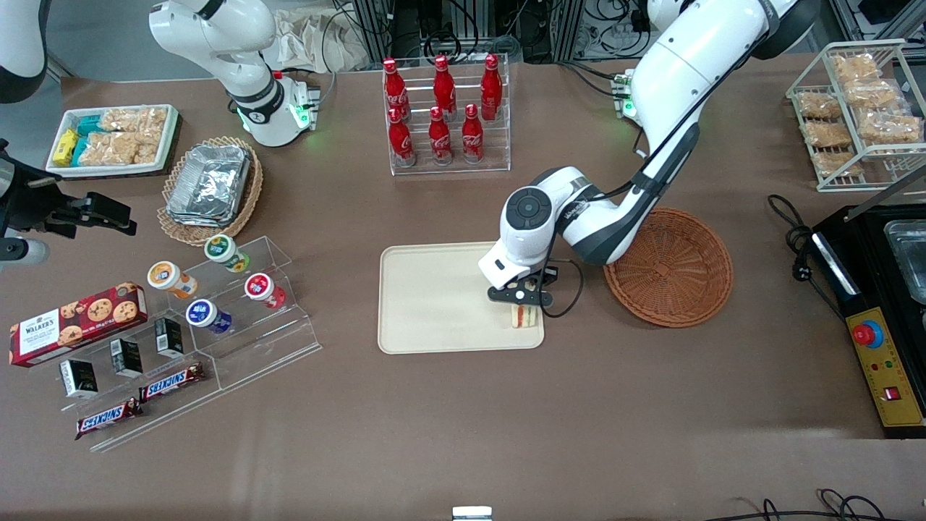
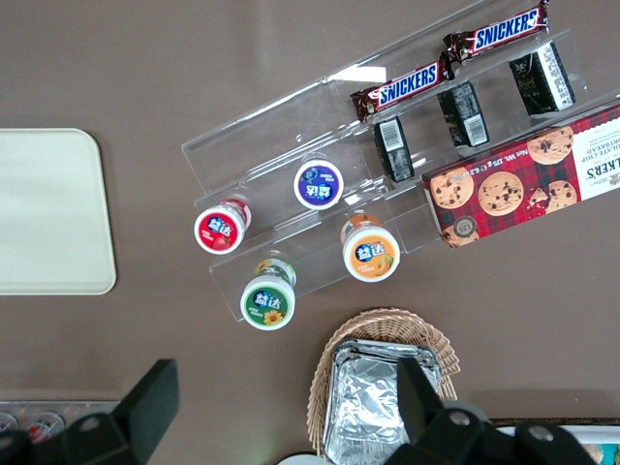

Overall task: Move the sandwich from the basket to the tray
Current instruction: 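Lower the sandwich onto the tray and open the left gripper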

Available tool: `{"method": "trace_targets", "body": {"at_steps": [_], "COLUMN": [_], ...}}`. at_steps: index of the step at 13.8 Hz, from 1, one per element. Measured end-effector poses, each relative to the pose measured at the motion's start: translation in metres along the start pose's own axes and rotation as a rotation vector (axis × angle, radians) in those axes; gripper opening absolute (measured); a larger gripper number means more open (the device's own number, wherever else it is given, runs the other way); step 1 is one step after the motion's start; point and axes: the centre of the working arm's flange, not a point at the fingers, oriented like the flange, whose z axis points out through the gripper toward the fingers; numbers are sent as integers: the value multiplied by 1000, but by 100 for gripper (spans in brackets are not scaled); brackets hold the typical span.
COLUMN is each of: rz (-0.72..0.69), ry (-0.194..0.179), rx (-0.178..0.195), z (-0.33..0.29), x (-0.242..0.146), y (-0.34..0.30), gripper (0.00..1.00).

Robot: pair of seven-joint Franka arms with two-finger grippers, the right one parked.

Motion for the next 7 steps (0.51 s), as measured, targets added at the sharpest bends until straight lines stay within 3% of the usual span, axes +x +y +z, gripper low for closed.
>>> {"method": "trace_targets", "body": {"at_steps": [3, 7], "rz": [3, -19], "ry": [21, 37], "rx": [12, 27], "z": [11, 16], "x": [3, 6], "y": [7, 8], "gripper": [22, 58]}}
